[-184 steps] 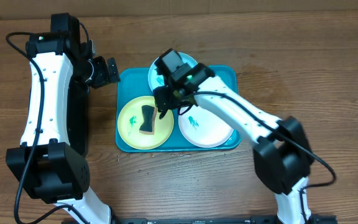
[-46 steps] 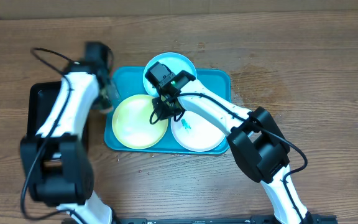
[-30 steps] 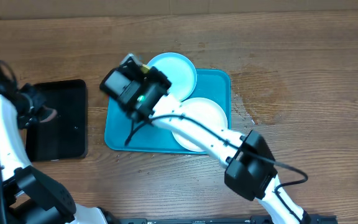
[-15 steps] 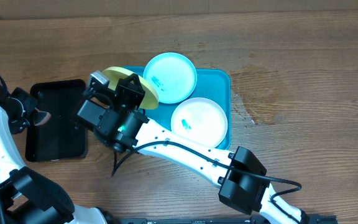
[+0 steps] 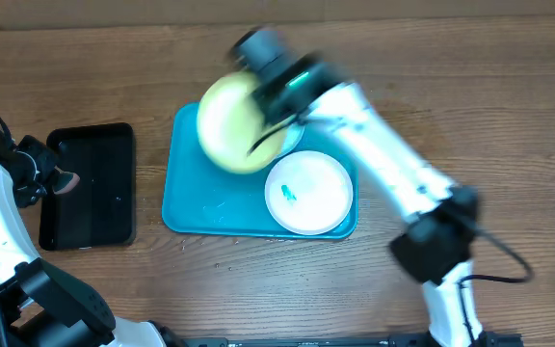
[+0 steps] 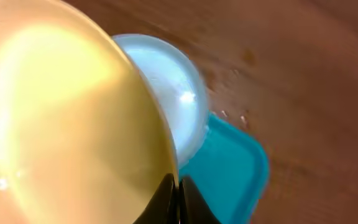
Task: Clean dirty plates on tray and stack at the side
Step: 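Lift the yellow plate with the right gripper and place it right of tray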
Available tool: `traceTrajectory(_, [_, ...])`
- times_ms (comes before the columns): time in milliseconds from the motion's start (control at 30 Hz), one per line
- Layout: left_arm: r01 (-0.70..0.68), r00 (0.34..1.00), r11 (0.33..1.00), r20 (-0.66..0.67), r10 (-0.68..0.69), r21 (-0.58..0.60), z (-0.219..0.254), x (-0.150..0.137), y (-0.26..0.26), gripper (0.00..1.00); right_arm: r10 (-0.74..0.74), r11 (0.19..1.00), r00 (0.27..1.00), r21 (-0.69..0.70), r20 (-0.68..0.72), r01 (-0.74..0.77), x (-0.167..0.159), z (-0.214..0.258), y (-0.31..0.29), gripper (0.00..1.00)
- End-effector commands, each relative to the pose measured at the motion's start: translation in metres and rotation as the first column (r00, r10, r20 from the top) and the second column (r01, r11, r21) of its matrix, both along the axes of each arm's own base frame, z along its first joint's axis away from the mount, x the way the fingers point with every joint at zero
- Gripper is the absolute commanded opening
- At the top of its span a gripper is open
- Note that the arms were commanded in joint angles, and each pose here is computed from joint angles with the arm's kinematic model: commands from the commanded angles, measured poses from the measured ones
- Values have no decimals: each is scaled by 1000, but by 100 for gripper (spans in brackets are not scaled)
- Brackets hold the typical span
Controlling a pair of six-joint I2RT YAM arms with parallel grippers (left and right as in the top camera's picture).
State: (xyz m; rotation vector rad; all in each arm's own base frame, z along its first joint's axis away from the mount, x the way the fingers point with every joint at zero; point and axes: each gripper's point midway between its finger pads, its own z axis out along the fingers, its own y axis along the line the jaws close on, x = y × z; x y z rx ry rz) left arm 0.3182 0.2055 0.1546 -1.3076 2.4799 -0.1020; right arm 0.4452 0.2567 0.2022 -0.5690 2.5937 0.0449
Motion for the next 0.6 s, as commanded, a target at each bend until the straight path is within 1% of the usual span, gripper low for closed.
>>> traceTrajectory(0, [18, 1000, 1000, 7, -18, 3, 1, 2, 0, 4, -123, 959, 979, 236, -160, 159, 5, 26, -72, 4])
traceTrajectory(133, [22, 1000, 1000, 14, -22, -5, 2, 3, -1, 4, -333, 906, 894, 161, -301, 392, 9, -17, -175, 4])
traceTrajectory(200, [22, 1000, 1000, 14, -22, -5, 2, 3, -1, 4, -409, 869, 843, 133, -349, 477, 6, -39, -215, 4])
traceTrajectory(233, [22, 1000, 1000, 14, -22, -5, 2, 3, -1, 4, -427, 858, 829, 127, -360, 497, 5, -44, -224, 4])
traceTrajectory(267, [22, 1000, 1000, 14, -22, -6, 2, 3, -1, 4, -472, 829, 790, 108, -392, 549, 0, -63, -249, 4])
traceTrajectory(300, [24, 1000, 1000, 16, -24, -8, 2, 3, -2, 4, -487, 818, 775, 100, -403, 566, -3, -71, -258, 4])
traceTrajectory(333, [26, 999, 1000, 22, -25, -11, 2, 5, -2, 4, -515, 796, 746, 87, -422, 599, -7, -90, -274, 4])
traceTrajectory(433, [28, 999, 1000, 25, -27, -14, 2, 5, -3, 4, -552, 762, 705, 73, -445, 643, -17, -125, -296, 4])
traceTrajectory(567, [28, 999, 1000, 25, -27, -14, 2, 5, -3, 4, -587, 733, 668, 51, -457, 679, -28, -151, -314, 4])
